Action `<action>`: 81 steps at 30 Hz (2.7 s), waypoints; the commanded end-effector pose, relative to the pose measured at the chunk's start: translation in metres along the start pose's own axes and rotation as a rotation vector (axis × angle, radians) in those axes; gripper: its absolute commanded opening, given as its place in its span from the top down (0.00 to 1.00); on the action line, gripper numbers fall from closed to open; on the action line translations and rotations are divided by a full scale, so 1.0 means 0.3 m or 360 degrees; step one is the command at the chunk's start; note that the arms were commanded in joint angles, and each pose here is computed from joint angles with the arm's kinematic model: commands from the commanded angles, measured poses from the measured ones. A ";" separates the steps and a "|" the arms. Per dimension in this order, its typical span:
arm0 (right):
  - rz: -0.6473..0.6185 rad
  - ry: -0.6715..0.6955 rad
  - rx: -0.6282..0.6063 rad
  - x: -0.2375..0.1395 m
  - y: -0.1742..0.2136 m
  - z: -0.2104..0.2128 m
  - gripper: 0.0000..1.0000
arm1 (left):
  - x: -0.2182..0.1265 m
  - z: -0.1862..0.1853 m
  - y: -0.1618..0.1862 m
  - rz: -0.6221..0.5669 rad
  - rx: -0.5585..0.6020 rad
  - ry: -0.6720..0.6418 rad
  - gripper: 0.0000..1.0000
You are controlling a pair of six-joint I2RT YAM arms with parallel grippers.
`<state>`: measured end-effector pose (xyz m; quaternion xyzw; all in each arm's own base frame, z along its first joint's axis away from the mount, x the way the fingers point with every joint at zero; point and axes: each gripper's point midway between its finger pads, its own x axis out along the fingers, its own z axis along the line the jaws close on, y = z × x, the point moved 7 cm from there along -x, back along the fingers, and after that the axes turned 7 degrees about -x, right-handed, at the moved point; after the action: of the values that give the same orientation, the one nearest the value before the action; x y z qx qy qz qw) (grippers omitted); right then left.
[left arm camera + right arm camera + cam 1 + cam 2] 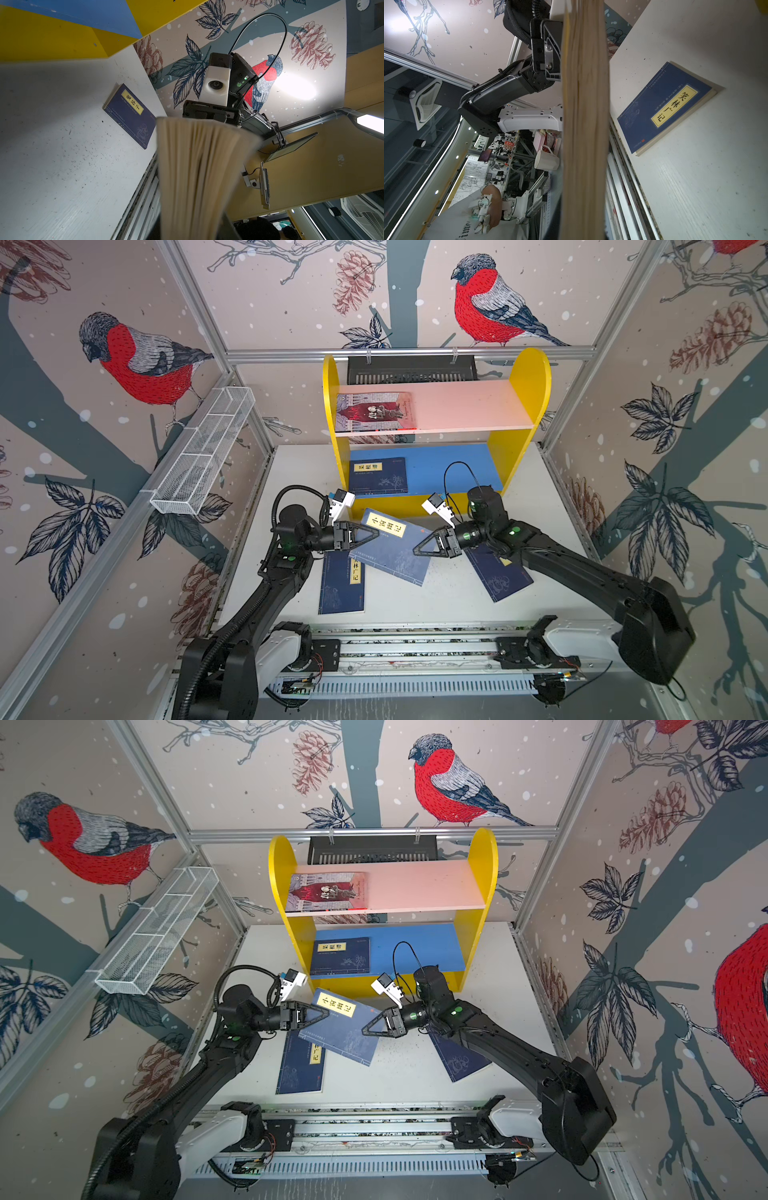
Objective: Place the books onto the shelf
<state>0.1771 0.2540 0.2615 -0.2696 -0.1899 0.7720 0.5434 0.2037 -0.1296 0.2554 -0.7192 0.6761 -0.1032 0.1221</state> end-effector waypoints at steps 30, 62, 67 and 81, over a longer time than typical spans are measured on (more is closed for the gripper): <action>-0.0686 0.0101 0.0114 0.020 0.029 -0.062 0.42 | -0.071 -0.041 -0.131 -0.0352 -0.0033 -0.0023 1.00; -0.0731 0.0064 0.0058 -0.011 -0.076 -0.067 0.98 | -0.126 0.023 -0.129 -0.0512 0.0068 -0.0295 0.29; -0.0721 0.0262 0.0028 -0.114 -0.092 -0.089 0.99 | -0.163 0.026 -0.157 -0.0597 0.0091 -0.0444 0.19; -0.0691 0.0367 0.0022 -0.259 -0.231 -0.180 0.99 | -0.180 -0.072 -0.174 -0.0614 0.0270 -0.0477 0.19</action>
<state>0.2787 0.2013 0.2703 -0.2943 -0.1486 0.5925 0.7350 0.2461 -0.0723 0.2870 -0.8380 0.4832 -0.0544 0.2478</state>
